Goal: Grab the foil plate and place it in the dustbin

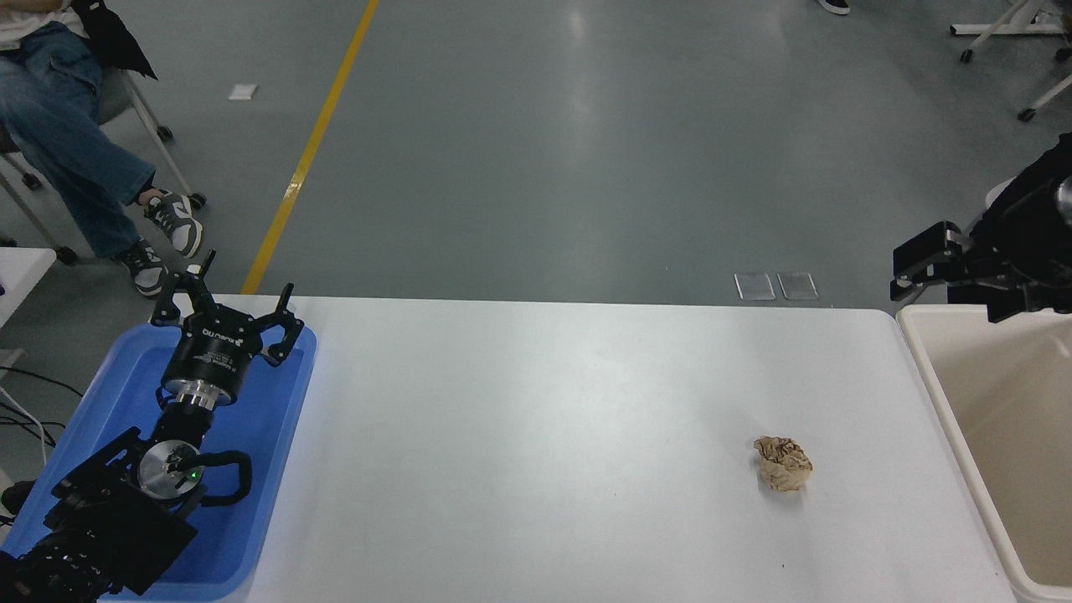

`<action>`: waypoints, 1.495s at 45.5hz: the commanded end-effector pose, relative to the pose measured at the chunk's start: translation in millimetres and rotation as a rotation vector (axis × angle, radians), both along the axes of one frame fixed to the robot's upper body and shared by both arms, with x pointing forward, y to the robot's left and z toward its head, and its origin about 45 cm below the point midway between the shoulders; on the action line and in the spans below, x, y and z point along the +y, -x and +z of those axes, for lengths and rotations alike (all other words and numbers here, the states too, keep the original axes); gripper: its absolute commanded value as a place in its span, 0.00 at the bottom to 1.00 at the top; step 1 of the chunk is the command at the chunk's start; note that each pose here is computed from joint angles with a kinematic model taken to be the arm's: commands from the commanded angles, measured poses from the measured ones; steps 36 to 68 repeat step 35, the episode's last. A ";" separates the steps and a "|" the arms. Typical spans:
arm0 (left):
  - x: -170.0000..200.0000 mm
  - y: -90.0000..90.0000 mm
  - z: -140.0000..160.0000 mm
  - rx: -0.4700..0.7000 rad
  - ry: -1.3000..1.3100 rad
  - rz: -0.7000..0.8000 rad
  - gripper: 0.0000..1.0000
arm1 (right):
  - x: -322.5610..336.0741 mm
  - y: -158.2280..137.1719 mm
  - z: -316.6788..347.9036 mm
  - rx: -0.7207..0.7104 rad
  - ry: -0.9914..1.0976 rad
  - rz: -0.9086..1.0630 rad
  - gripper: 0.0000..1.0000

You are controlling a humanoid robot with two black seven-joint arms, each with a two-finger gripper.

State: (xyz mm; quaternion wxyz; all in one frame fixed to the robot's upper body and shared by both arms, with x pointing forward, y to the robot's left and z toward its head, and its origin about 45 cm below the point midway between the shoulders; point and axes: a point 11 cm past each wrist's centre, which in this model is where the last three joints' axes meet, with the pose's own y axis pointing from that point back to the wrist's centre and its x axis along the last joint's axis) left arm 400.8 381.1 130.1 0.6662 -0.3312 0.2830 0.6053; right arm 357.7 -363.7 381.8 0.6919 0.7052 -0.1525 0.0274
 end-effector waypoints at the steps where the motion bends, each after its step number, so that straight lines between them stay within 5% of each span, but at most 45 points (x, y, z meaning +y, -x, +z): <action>1: 0.4 0.0 0.1 0.000 -0.001 0.001 1.00 | 25.5 3.0 31.8 -0.021 0.019 0.081 1.00; 68: 0.5 0.1 0.2 -0.001 0.000 0.002 1.00 | 39.2 -2.6 27.7 -0.015 0.030 0.124 1.00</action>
